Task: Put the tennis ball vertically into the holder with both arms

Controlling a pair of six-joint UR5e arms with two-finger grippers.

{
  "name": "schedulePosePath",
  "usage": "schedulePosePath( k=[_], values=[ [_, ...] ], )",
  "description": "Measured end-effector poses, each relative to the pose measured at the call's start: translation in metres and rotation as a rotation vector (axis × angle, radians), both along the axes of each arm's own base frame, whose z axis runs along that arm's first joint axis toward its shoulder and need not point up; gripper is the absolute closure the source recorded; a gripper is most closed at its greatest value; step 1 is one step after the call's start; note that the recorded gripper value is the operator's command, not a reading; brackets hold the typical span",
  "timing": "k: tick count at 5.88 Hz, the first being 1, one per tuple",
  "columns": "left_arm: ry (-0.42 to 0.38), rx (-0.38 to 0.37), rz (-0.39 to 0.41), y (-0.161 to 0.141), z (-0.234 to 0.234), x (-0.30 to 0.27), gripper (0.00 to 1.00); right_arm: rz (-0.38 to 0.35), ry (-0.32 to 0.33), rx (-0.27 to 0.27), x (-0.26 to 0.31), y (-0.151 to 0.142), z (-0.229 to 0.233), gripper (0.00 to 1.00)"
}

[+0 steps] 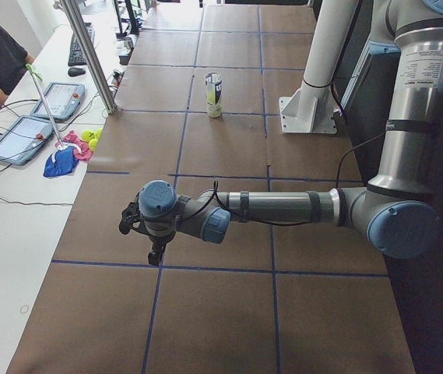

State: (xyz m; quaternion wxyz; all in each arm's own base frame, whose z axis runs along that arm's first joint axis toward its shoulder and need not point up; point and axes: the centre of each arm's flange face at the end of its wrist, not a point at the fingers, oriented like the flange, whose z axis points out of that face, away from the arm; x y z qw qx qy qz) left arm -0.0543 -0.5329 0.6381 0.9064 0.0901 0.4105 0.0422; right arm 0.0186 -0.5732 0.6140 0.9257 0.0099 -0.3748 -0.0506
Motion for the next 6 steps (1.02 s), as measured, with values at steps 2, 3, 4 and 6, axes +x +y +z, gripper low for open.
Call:
schedulePosePath(
  k=[2, 3, 4, 6],
  values=[
    [0.002, -0.123, -0.012, 0.049, -0.022, -0.017, 0.0, -0.021, -0.004, -0.002, 0.008, 0.027, 0.013, 0.0],
    [0.004, -0.172, -0.012, 0.067, -0.038, -0.018, 0.0, -0.041, -0.005, 0.019, 0.011, 0.049, 0.016, 0.0],
    [0.003, -0.2, -0.012, 0.083, -0.043, -0.019, 0.0, -0.047, -0.003, 0.034, 0.015, 0.07, 0.014, 0.0],
    [-0.014, -0.207, -0.014, 0.102, -0.045, -0.02, 0.0, -0.047, 0.003, 0.048, 0.019, 0.104, 0.008, 0.0]
  ],
)
